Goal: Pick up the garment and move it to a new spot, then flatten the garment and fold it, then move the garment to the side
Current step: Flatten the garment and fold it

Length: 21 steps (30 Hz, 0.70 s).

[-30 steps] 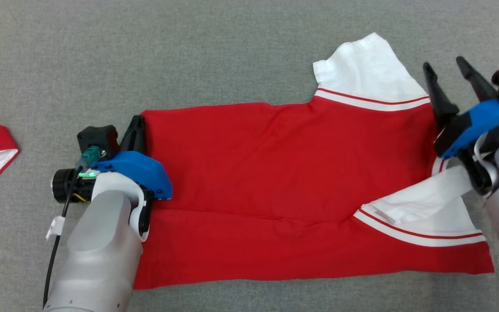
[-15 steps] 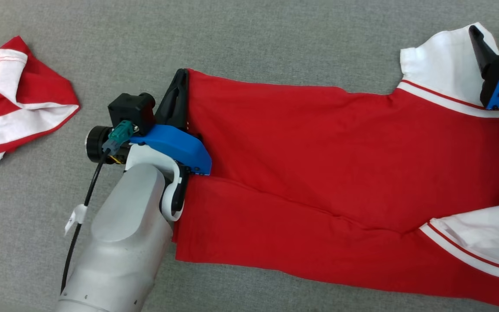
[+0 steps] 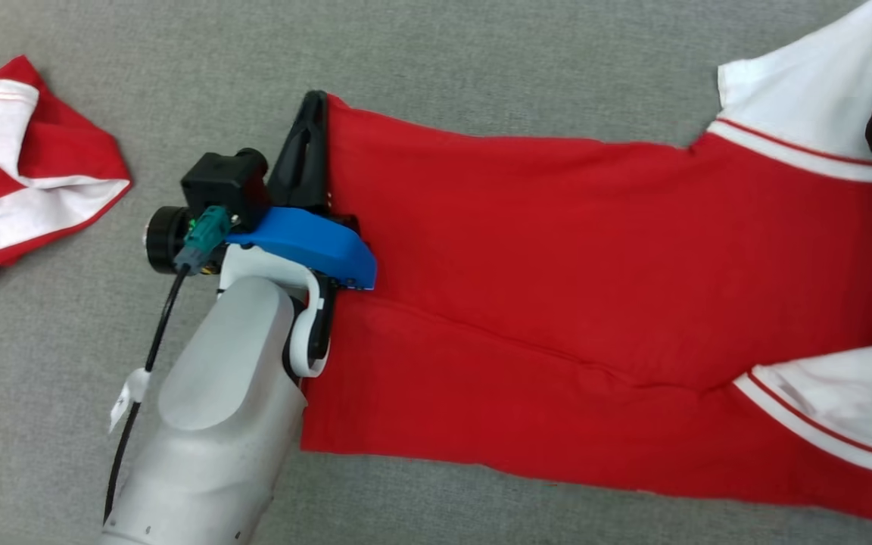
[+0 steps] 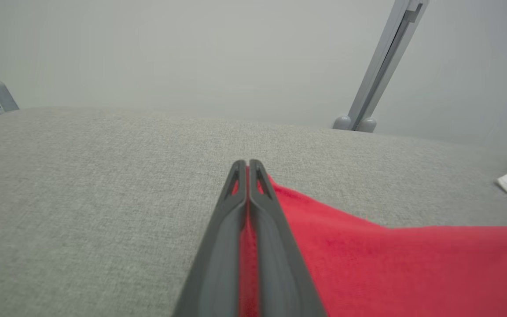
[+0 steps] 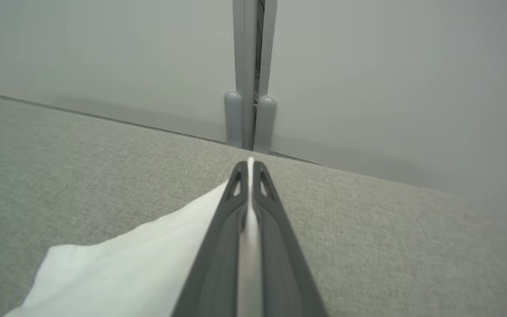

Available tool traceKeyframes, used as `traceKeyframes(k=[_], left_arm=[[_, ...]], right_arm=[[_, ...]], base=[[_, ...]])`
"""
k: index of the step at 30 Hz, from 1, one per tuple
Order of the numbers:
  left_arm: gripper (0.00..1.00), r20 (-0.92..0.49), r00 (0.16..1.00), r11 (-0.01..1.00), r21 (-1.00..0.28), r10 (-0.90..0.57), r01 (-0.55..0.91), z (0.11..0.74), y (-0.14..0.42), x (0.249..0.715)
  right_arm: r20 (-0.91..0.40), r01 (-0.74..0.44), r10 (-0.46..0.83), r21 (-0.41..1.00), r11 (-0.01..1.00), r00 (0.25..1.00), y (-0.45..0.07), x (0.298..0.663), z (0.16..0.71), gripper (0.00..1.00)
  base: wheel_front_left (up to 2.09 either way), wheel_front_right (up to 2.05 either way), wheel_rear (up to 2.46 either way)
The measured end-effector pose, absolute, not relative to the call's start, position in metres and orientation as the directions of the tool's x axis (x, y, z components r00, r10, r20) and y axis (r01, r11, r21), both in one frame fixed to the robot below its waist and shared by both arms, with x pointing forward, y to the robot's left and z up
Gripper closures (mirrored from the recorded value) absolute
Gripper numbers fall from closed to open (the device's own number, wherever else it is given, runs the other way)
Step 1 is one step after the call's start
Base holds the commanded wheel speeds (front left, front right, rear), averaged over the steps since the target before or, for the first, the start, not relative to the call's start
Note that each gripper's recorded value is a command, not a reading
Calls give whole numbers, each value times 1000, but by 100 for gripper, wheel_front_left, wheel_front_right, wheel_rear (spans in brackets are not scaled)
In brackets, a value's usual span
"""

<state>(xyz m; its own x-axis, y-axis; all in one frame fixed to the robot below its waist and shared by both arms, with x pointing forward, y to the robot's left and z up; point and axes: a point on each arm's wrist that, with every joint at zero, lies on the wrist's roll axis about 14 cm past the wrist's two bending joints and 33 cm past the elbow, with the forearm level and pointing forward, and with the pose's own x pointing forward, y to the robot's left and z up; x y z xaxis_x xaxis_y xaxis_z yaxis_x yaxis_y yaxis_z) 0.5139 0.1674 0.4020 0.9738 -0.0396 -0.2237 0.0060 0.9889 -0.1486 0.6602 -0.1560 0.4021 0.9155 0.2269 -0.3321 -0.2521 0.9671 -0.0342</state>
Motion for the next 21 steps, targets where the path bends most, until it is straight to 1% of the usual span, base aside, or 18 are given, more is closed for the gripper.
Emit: traceKeyframes(k=[5,10,14,19,21], left_arm=[[100,-169,985,990,-140,-21,-3,418,170,516],[100,-151,989,988,-154,-3,-20,422,172,509],[100,-140,990,987,-157,4,-26,427,173,500],[100,-155,988,983,-185,-12,-18,423,170,478],[100,-166,986,983,-181,-20,-11,420,167,467]], right_arm=[[-199,-191,192,25,981,961,-168,659,435,100],[-104,-148,158,96,984,982,-185,640,465,100],[-56,-133,143,150,980,988,-194,609,478,100],[-61,-122,136,199,972,989,-200,557,473,100],[-73,-100,120,234,967,990,-204,535,468,100]], base=[[0,0,0],[0,0,0],[0,0,0],[0,0,0],[0,0,0]])
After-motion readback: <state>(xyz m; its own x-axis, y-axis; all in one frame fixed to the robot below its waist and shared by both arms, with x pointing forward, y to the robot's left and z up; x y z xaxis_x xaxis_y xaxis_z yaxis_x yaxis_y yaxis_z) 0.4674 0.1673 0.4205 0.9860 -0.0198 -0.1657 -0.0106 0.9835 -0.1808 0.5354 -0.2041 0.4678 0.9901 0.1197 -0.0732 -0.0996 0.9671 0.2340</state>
